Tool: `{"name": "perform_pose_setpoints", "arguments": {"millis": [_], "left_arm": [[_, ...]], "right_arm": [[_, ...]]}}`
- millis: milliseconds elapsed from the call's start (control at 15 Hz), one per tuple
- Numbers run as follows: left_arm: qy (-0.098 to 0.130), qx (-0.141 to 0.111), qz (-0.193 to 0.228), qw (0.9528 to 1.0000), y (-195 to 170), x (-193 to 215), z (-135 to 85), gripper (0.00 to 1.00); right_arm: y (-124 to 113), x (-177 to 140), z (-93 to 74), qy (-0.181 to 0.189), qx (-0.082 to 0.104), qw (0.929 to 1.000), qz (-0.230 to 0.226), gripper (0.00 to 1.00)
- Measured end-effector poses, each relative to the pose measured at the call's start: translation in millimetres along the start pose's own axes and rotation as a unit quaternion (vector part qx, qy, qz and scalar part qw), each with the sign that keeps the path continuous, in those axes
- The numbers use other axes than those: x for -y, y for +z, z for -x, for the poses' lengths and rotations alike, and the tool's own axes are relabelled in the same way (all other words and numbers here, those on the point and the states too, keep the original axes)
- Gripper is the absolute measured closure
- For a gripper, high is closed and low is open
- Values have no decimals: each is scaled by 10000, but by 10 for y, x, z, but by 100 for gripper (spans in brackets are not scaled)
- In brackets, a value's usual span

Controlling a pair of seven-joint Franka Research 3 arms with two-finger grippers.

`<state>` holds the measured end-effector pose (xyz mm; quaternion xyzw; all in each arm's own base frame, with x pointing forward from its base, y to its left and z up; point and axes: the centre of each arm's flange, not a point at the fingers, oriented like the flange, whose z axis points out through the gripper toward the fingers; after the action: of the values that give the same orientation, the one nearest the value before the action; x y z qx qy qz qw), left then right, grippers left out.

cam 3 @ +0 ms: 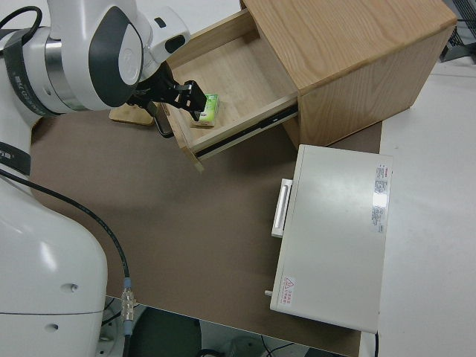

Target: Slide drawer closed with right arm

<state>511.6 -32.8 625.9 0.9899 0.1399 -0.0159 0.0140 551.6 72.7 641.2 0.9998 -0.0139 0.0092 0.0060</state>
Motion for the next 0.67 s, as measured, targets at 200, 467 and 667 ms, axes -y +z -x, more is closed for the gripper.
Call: {"name": "perform_pose_setpoints", "arguments": {"millis": [200, 467, 667], "left_arm": [[0, 0, 0, 10000, 0, 0, 0, 0], [0, 0, 0, 10000, 0, 0, 0, 0], [0, 0, 0, 10000, 0, 0, 0, 0]], "right_arm": [[-3, 1, 2, -1, -2, 10000, 0, 1], [-6, 4, 4, 9, -5, 10000, -1, 2], [-10, 10, 7, 11, -9, 10000, -1, 2]]}}
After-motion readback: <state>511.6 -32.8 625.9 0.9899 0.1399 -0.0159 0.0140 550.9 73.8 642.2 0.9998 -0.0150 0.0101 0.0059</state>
